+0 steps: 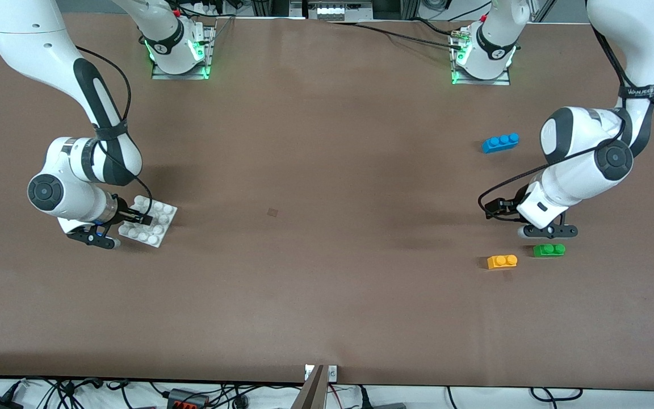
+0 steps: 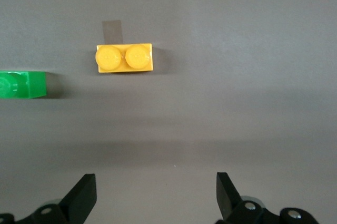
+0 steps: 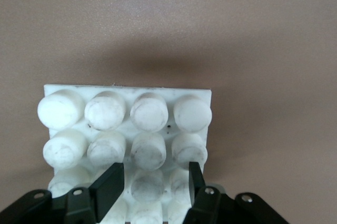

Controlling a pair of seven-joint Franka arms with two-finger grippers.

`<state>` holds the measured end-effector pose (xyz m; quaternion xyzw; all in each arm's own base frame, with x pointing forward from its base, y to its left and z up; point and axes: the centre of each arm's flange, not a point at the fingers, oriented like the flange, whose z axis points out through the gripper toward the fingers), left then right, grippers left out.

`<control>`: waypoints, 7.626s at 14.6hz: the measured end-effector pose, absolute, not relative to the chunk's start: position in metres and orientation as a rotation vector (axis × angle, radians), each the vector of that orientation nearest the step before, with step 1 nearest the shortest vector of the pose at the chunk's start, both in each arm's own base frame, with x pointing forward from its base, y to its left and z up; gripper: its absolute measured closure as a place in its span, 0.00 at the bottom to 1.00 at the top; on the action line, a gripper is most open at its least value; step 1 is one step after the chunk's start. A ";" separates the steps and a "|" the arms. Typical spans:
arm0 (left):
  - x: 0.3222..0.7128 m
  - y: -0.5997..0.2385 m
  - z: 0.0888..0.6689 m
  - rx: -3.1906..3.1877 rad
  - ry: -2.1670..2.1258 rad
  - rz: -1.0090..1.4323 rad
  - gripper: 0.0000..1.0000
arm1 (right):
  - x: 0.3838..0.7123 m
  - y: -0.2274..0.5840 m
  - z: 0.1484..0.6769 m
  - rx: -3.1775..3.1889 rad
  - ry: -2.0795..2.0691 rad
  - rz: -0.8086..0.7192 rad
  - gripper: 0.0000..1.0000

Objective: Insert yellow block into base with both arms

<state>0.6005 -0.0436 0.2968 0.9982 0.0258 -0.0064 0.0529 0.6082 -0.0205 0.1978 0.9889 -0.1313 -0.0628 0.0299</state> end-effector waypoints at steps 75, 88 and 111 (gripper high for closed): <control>0.660 -0.186 0.277 2.999 0.093 -0.110 0.32 | 0.619 0.392 0.333 3.417 0.063 -0.126 0.00; 0.551 -0.422 0.250 3.072 0.038 0.045 0.32 | 0.591 -0.037 0.575 3.155 0.049 -0.343 0.00; 0.518 -0.466 0.215 3.070 0.159 0.206 0.32 | 0.529 -0.067 0.615 3.128 0.129 -0.068 0.00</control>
